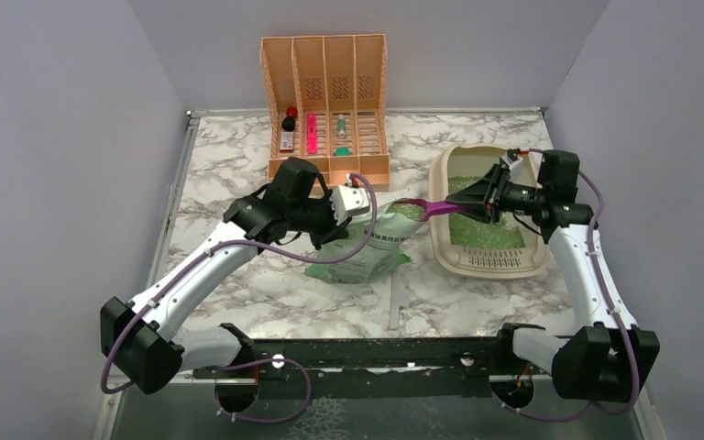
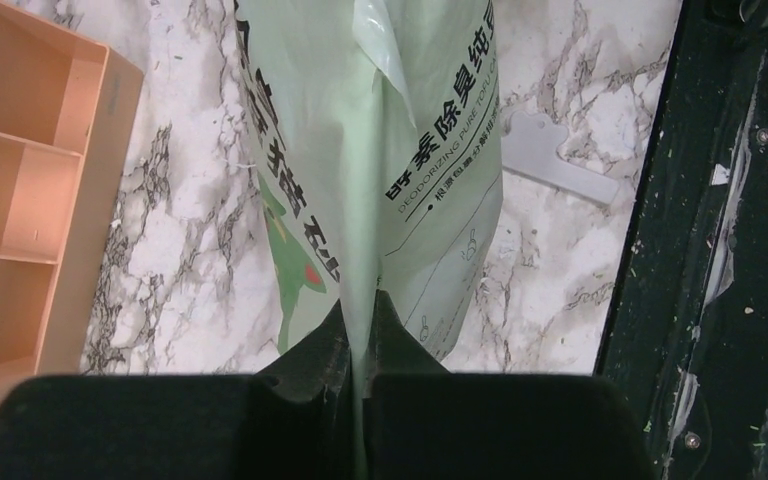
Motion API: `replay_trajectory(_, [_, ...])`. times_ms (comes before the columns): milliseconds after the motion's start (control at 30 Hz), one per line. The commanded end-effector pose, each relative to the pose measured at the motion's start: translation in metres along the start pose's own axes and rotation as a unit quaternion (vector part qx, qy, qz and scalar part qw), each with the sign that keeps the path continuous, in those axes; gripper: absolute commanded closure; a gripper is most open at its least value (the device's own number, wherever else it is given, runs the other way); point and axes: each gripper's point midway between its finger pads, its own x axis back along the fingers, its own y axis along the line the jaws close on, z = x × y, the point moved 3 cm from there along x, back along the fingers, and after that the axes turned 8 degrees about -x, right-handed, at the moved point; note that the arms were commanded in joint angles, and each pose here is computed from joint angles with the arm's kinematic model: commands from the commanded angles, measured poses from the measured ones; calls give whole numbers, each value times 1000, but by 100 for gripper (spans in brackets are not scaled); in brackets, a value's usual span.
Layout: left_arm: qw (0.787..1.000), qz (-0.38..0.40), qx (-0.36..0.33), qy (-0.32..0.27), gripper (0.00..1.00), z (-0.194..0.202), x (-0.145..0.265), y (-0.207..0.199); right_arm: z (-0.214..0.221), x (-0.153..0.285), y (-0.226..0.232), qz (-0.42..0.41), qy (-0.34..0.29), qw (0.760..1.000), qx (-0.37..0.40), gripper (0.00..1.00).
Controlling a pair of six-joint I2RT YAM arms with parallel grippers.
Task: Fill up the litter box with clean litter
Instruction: 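Scoop the cat litter from the cat litter bag.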
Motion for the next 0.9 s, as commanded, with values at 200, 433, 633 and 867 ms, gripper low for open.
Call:
replay_trajectory(200, [998,-21,-47,31,100,3,-3,-12,-3,17,29,27,-18,998,56,99])
replay_trajectory(433, [996,-58,-63,22,100,-3,6,-4,0,21,22,-3,0,999,41,99])
replay_trajectory(633, [996,-64,-68,9,100,-7,10,-5,-4,39,13,-56,18,998,16,99])
replay_trajectory(867, [996,-61,-64,-17,100,-18,10,-4,-1,38,-3,-63,40,997,-3,99])
